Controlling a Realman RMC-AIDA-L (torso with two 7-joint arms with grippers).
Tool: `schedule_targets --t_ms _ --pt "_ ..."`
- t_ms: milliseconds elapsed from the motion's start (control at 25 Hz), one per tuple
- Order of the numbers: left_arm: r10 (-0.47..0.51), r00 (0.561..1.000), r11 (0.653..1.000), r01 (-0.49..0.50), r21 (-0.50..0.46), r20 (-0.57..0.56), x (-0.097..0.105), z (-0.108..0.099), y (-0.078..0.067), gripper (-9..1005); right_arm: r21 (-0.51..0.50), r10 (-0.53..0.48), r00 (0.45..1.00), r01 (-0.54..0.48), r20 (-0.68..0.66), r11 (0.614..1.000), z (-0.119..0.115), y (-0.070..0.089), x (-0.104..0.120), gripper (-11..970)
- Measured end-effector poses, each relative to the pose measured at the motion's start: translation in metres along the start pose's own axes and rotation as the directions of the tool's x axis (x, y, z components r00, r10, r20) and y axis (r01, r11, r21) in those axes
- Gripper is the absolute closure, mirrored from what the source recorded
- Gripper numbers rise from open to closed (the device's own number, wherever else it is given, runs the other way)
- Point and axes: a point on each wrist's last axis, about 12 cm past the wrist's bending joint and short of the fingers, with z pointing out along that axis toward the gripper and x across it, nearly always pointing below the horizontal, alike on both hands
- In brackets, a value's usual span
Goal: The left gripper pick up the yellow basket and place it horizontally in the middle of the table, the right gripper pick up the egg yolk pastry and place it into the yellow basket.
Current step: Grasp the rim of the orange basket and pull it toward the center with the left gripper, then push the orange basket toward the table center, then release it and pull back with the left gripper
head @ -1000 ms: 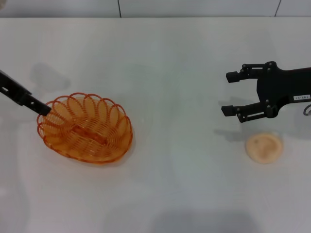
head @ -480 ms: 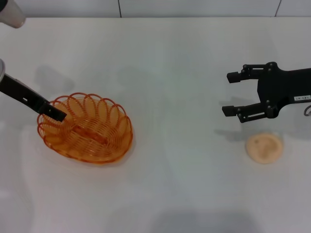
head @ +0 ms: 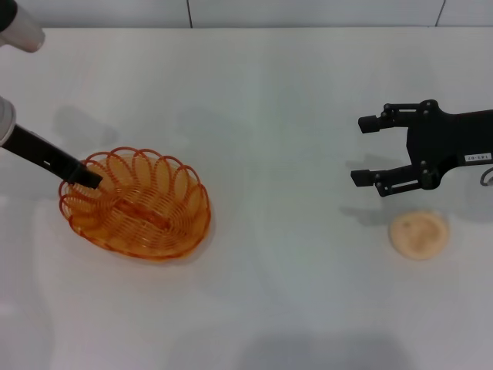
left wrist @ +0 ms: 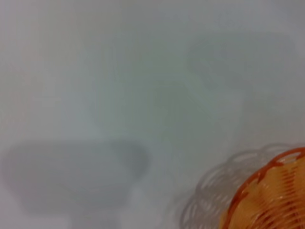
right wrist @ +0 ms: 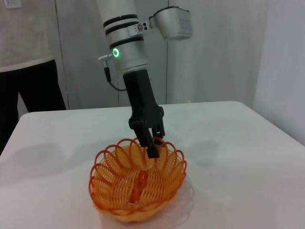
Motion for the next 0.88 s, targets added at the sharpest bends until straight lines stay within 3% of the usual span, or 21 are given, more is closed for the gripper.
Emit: schedule_targets --t_ms 200,560,880 --pt "-0.001 1.000 1.000 0.001 -0.003 0.009 -0.001 0.000 0.000 785 0.003 0.002 1.000 -0.002 0.008 1.000 0.000 0.000 0.000 118" --pt "-0.029 0.996 0.999 0.025 0.047 0.079 -0.008 -0.001 -0.006 891 0.008 0.006 1.000 -0.007 0.012 1.000 -0.001 0.000 0.001 118" --pt "-0.133 0.989 0.980 0.121 0.159 0.071 -0.022 0.002 -0.038 900 0.034 -0.001 0.999 0.000 0.038 0.999 -0.008 0.000 0.001 117"
